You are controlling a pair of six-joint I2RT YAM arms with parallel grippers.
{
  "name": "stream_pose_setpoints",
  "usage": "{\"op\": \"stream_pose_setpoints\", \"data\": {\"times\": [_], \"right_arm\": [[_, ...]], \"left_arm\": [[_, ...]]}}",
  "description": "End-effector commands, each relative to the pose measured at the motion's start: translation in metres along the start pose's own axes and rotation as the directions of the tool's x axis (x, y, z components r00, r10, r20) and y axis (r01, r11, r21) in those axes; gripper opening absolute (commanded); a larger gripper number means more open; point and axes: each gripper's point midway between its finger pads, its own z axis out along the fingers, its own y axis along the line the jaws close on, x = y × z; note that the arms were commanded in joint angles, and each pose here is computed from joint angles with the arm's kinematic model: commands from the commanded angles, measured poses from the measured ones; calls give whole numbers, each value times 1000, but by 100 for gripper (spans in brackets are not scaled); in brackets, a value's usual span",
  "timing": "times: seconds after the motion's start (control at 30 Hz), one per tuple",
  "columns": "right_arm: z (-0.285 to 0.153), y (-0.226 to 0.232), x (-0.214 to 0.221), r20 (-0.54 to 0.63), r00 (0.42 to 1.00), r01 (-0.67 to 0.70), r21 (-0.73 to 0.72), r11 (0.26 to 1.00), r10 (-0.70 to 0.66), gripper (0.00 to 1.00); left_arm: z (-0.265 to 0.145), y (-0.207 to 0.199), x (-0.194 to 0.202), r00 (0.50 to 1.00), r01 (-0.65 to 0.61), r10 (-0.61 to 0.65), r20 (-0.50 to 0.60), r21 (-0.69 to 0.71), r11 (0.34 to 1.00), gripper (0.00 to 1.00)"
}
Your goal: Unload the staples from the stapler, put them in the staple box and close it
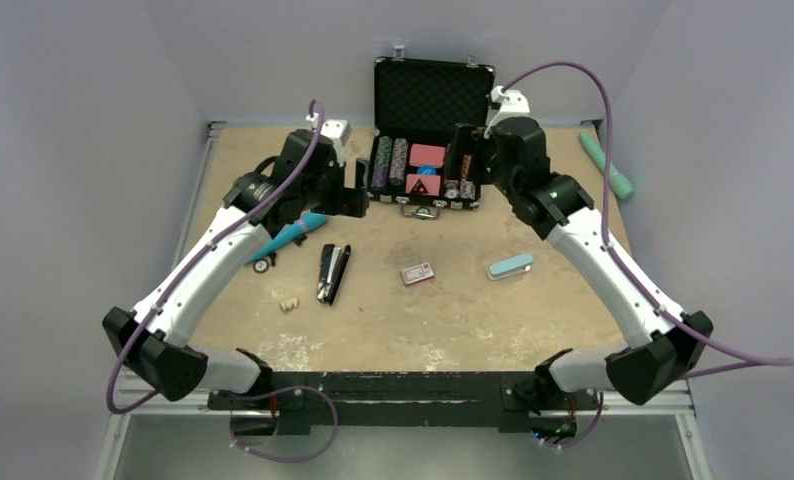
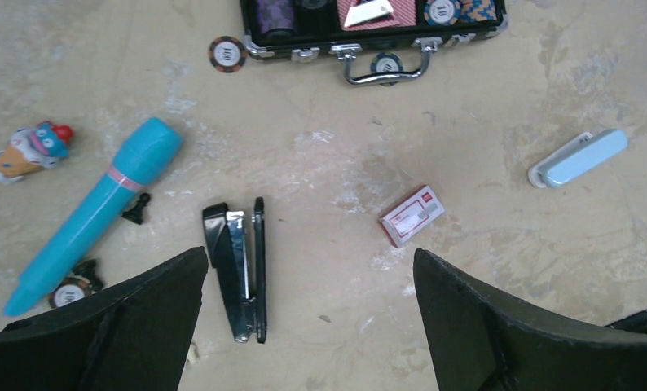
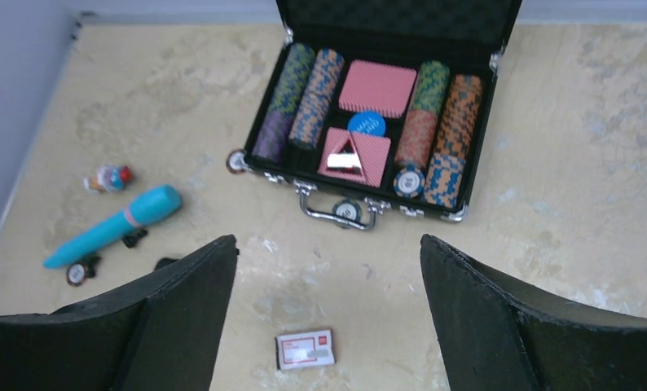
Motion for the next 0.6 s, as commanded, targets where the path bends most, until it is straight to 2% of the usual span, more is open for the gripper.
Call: {"op": "stream_pose_setpoints", "data": {"times": [0.0,0.1,0.23,0.4,0.57], "right_arm": [[-18,2,-42,214,972,-91,-32,995,96,92],[-24,3,-45,239,963,-113,-53,992,122,93],[-33,16,-50,277,954,-75,-142,987,113,93],[-63,29,-73,438,886,-29,-277,961,153,93],[-72,29,-77,466,869,-32,-289,957,169,93]], "left_arm": [[-24,32,-14,987,-32,49,151,-116,993,100],[-27,48,-4,988,8,17,155,-157,988,100],[-28,54,6,985,43,-17,169,-150,988,100],[-33,60,5,962,53,-11,274,-148,988,100],[-35,66,2,927,50,9,375,-148,988,100]]}}
